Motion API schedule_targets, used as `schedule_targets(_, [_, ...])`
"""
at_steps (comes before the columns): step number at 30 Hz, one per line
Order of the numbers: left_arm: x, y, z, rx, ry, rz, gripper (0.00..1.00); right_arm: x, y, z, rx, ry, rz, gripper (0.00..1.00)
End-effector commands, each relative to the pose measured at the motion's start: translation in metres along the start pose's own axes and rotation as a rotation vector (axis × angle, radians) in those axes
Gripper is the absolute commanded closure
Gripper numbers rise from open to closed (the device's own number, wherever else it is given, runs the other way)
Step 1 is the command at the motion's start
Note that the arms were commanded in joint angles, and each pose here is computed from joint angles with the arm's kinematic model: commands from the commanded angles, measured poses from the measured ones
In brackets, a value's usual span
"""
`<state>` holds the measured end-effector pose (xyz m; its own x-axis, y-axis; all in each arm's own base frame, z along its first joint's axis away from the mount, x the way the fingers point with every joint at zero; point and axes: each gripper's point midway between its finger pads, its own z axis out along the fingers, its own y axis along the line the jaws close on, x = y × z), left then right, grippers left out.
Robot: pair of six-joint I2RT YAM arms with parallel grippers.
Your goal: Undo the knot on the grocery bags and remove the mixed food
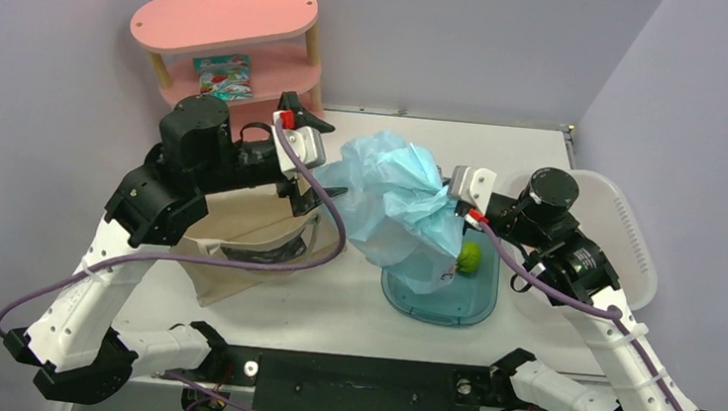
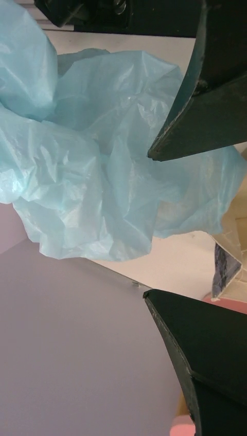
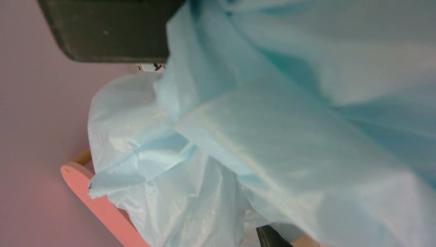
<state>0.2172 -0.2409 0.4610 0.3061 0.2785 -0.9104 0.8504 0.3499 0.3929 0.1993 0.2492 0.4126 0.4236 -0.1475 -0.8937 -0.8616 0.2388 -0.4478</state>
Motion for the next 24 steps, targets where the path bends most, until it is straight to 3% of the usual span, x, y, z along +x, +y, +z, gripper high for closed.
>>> schedule_targets(1, [0.001,-0.017,0.009,0.055,-0.013,0.034,0.03,-0.022,0.015,0.0,-0.076,-0.036,-0.115,1.0])
schedule_targets(7, [0.006,-0.058,0.025,0.222,-0.002,0.065,0.03,-0.036,0.027,0.007,-0.123,-0.078,-0.181,1.0])
schedule_targets(10, [-0.003,-0.077,0.034,0.291,-0.058,0.059,0.04,-0.046,0.028,0.015,-0.13,-0.117,-0.169,1.0])
schedule_targets(13, [-0.024,-0.076,0.041,0.274,-0.142,0.045,0.07,-0.054,0.027,0.022,-0.128,-0.158,-0.123,1.0])
schedule_targets(17, [-0.047,-0.063,0.047,0.168,-0.218,0.018,0.03,-0.071,0.033,0.034,-0.139,-0.244,0.005,1.0])
schedule_targets(24, [-0.06,-0.068,0.053,0.178,-0.264,-0.087,0.03,-0.126,0.035,0.047,-0.093,-0.475,0.011,1.0])
